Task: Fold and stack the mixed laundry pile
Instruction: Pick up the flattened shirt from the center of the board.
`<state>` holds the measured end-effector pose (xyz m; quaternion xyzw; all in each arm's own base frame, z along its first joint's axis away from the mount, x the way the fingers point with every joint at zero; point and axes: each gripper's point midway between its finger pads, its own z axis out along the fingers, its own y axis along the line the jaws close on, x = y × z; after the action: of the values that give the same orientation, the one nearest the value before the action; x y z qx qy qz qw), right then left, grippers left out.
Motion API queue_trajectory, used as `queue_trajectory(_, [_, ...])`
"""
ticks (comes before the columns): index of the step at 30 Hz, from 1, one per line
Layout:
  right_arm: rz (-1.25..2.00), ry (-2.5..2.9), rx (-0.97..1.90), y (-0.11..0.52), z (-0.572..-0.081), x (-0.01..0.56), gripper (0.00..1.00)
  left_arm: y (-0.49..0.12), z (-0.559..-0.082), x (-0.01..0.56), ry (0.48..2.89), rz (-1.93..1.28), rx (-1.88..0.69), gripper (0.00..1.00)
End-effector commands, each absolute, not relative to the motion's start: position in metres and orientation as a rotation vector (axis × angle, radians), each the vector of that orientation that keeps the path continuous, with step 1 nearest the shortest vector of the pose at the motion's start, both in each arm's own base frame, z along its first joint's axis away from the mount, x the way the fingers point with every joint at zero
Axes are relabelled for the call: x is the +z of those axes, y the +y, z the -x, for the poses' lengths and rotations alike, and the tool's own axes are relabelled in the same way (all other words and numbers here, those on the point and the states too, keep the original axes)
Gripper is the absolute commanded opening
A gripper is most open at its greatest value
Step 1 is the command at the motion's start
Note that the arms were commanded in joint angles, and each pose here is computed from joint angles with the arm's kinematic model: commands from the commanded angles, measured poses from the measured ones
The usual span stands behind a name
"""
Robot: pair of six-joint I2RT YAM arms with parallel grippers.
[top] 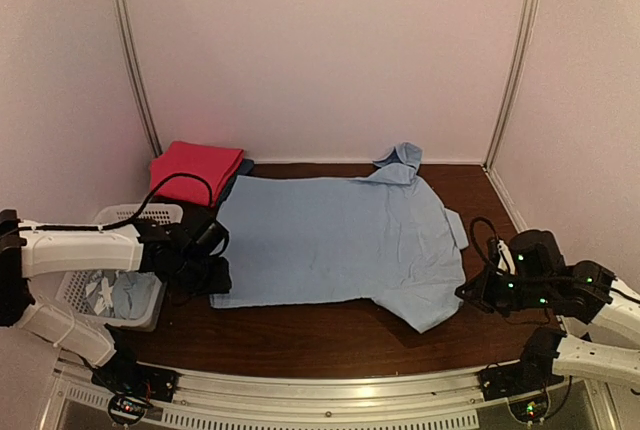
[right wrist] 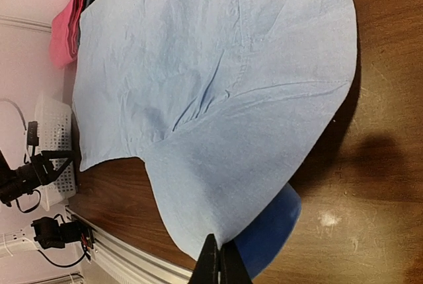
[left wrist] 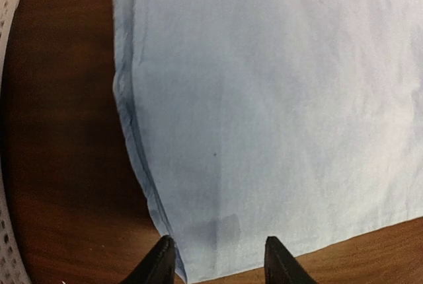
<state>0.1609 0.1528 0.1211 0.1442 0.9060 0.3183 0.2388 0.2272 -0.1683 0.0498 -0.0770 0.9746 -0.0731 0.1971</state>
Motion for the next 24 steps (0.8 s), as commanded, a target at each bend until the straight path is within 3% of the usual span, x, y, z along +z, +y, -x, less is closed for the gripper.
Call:
queue_trajectory(1, [-0.417,2.401,0.813,0.14,-0.169,0.15,0.0,-0.177,-0.232,0.072,2.679,-0.289,-0.153,0.51])
queue_trajectory(8, [-0.469,2.358,0.737,0.13,-0.18,0.159,0.0,-0.212,-0.196,0.069,2.585,-0.913,-0.097,0.54])
queue_trajectory(12, [-0.468,2.344,0.694,0.126,-0.183,0.168,0.0,-0.24,-0.166,0.07,2.493,-1.176,-0.086,0.5])
queue_trajectory(17, [-0.496,2.31,0.632,0.11,-0.183,0.179,0.0,-0.264,-0.173,0.093,2.354,-1.293,-0.149,0.52])
queue_trajectory(20, [-0.521,2.29,0.595,0.099,-0.181,0.182,0.0,-0.273,-0.182,0.111,2.204,-1.486,-0.017,0.54])
queue_trajectory(24, [-0.546,2.27,0.571,0.093,-0.181,0.183,0.0,-0.264,-0.171,0.086,2.189,-1.743,0.075,0.54])
